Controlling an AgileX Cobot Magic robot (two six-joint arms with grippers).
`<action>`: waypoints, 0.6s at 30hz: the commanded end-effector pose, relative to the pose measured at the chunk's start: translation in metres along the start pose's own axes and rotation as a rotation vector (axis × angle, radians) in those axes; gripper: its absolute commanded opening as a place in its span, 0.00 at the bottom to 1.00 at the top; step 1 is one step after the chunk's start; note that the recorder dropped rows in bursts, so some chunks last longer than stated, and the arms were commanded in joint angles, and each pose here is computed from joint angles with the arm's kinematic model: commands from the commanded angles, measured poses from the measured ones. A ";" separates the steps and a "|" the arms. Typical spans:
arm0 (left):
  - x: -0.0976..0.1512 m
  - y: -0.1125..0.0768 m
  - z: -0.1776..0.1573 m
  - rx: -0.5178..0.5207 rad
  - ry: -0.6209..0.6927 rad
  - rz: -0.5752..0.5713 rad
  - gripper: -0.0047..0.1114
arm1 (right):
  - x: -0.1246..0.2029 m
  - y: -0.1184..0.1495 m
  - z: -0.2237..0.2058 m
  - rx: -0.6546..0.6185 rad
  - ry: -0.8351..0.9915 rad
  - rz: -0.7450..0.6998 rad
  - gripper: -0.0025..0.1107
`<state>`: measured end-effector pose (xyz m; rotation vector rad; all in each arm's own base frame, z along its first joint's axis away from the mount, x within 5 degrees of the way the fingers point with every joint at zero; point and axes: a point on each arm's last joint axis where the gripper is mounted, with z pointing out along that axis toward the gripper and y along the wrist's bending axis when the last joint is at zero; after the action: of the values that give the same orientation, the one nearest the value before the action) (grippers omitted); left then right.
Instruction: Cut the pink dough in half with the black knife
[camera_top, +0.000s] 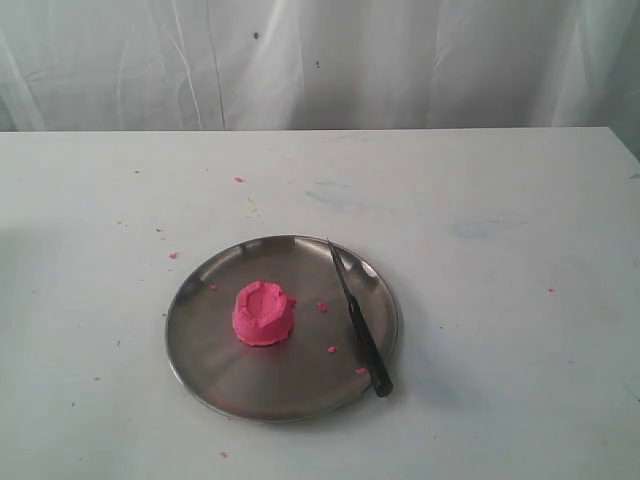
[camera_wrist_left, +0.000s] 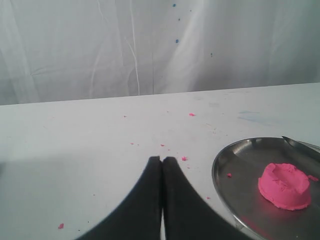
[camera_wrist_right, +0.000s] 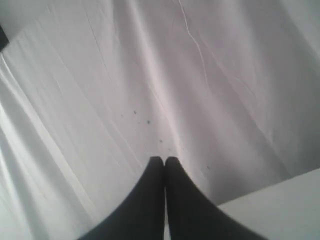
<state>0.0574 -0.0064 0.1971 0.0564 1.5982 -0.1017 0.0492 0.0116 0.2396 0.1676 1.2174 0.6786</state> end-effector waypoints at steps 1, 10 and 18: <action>0.001 0.000 0.000 0.000 -0.004 -0.006 0.04 | -0.009 0.004 -0.001 -0.058 -0.111 0.135 0.02; 0.001 0.000 0.000 0.000 -0.004 -0.006 0.04 | -0.051 0.043 0.001 -0.239 -0.142 -0.019 0.02; 0.001 0.000 0.000 0.000 -0.004 -0.006 0.04 | -0.090 0.070 0.031 -0.208 -0.024 -0.122 0.02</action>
<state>0.0574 -0.0064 0.1971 0.0564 1.5982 -0.1017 0.0268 0.0199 0.3431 -0.0346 1.0673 0.7222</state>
